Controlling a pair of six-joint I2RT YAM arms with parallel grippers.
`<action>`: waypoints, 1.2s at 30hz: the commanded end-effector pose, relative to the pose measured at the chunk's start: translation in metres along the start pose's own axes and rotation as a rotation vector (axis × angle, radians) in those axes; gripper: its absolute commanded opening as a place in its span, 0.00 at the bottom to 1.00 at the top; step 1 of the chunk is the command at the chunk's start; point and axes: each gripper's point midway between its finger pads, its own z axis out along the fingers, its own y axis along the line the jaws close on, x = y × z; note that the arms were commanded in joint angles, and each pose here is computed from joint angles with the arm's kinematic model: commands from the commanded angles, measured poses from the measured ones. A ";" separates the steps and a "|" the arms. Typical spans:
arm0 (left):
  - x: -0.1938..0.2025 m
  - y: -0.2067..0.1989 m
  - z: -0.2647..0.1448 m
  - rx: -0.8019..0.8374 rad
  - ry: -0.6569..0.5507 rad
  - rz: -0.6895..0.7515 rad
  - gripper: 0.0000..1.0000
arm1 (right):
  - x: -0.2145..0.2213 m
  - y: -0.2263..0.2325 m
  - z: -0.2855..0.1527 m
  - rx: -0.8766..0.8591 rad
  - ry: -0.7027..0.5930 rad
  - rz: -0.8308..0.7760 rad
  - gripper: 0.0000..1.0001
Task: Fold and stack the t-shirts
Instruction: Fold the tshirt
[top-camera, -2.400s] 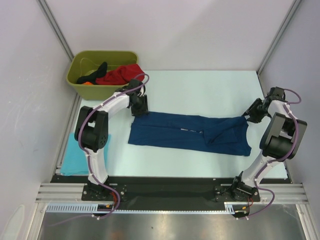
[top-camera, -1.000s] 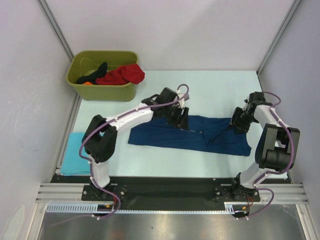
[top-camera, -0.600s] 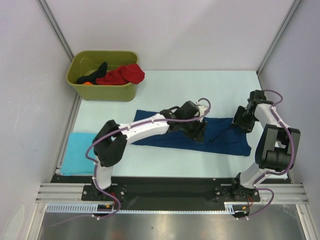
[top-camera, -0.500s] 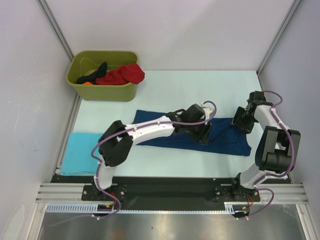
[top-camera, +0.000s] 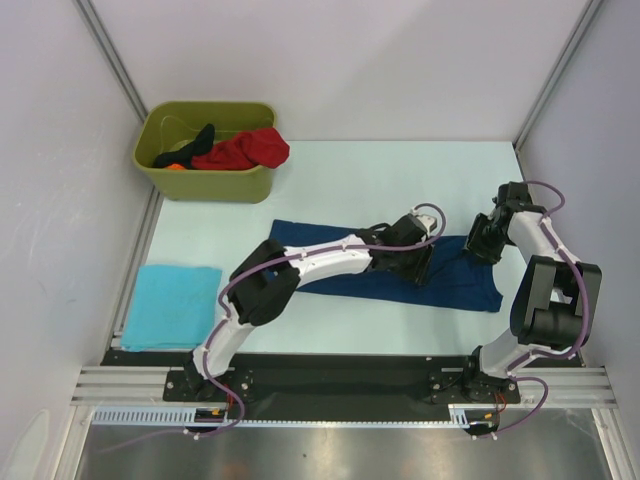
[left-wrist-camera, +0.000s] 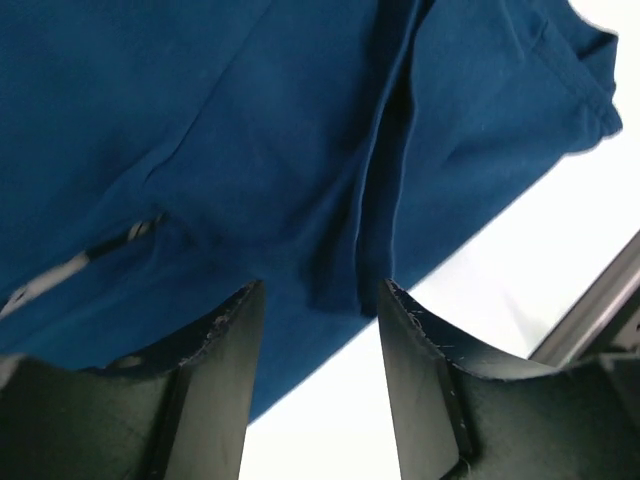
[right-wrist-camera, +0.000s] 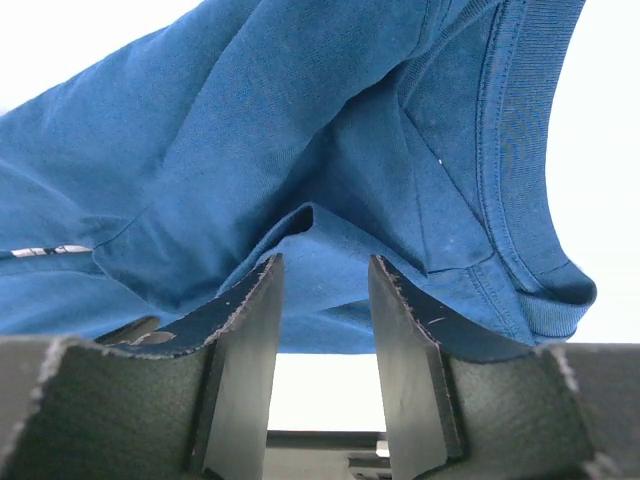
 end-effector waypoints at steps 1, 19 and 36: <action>-0.018 -0.017 0.007 0.016 -0.049 -0.026 0.53 | -0.012 0.007 -0.006 -0.019 -0.042 -0.011 0.45; -0.013 -0.035 0.010 0.074 -0.026 -0.003 0.43 | -0.013 0.009 0.013 -0.055 -0.009 -0.004 0.43; -0.002 -0.029 0.006 0.055 0.041 0.058 0.50 | -0.017 -0.005 0.016 0.025 -0.007 -0.012 0.48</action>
